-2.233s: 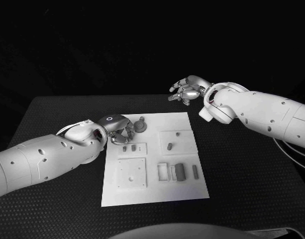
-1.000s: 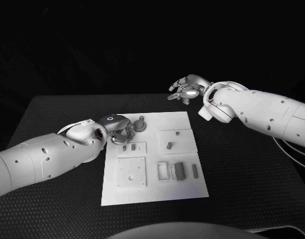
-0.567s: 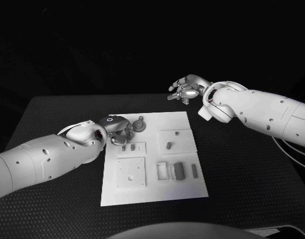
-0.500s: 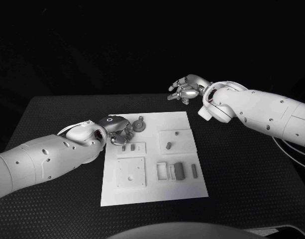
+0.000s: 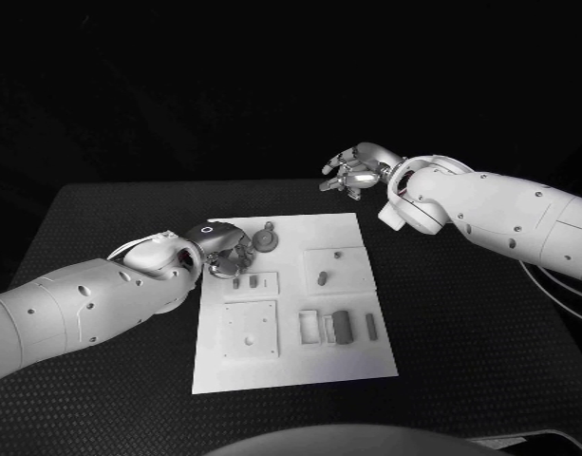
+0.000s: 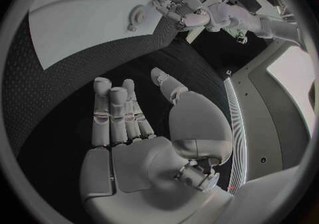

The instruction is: Assemble the parts on the task board

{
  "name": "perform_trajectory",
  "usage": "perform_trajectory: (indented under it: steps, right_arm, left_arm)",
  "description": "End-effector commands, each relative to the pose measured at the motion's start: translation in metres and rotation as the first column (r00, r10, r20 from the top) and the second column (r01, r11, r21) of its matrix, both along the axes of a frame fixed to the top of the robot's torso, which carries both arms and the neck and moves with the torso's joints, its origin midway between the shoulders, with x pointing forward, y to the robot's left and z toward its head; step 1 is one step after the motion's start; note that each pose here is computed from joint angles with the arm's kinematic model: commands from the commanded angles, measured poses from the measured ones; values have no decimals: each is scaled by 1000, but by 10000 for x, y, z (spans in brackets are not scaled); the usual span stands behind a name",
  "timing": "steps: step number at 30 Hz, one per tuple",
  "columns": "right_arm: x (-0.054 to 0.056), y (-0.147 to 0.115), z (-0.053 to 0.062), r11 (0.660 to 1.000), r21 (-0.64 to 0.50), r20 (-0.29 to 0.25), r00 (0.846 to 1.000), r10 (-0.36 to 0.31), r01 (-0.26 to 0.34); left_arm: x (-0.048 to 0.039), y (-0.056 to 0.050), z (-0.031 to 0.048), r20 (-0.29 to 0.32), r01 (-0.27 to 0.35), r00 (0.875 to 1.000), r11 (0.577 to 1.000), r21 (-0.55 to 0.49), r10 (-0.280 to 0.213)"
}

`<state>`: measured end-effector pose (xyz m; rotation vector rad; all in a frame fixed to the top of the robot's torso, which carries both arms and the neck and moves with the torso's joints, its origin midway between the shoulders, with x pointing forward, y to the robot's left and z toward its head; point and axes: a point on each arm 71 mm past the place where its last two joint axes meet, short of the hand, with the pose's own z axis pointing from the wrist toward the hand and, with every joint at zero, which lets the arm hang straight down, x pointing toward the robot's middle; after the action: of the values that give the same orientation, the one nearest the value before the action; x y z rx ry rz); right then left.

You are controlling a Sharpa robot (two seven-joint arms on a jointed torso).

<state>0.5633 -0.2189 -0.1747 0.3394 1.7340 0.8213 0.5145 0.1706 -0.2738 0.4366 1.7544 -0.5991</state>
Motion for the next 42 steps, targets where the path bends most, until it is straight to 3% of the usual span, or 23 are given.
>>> perform_trajectory:
  steps: [1, 19, 23, 28, 35, 38, 42]
  right_arm:
    - [-7, 9, -6, 1000, -7, -8, 1000, 17, -17]
    - [-8, 9, -8, 1000, -8, -11, 1000, 18, -18]
    - [-4, 4, -10, 1000, -14, -9, 1000, 18, -18]
    - [-5, -54, -9, 998, -64, 13, 1000, 27, -26]
    - [-59, -24, -27, 986, -146, 20, 996, 84, -80]
    - [-96, 6, -59, 972, -208, 35, 992, 120, -110]
    - [-165, 42, -185, 913, -372, 46, 979, 197, -166]
  left_arm:
    - [2, 3, -11, -18, -13, 1000, 1000, 1, 13]
    - [14, 35, -14, -16, -30, 999, 1000, 10, 30]
    - [22, 101, -15, -16, -43, 999, 999, 13, 44]
    - [8, 285, 5, -7, -69, 998, 997, 15, 69]
    - [38, 512, 138, 10, -124, 992, 992, -20, 124]
    - [75, 618, 238, 6, -165, 986, 984, -65, 165]
    - [113, 740, 388, 13, -207, 977, 968, -138, 211]
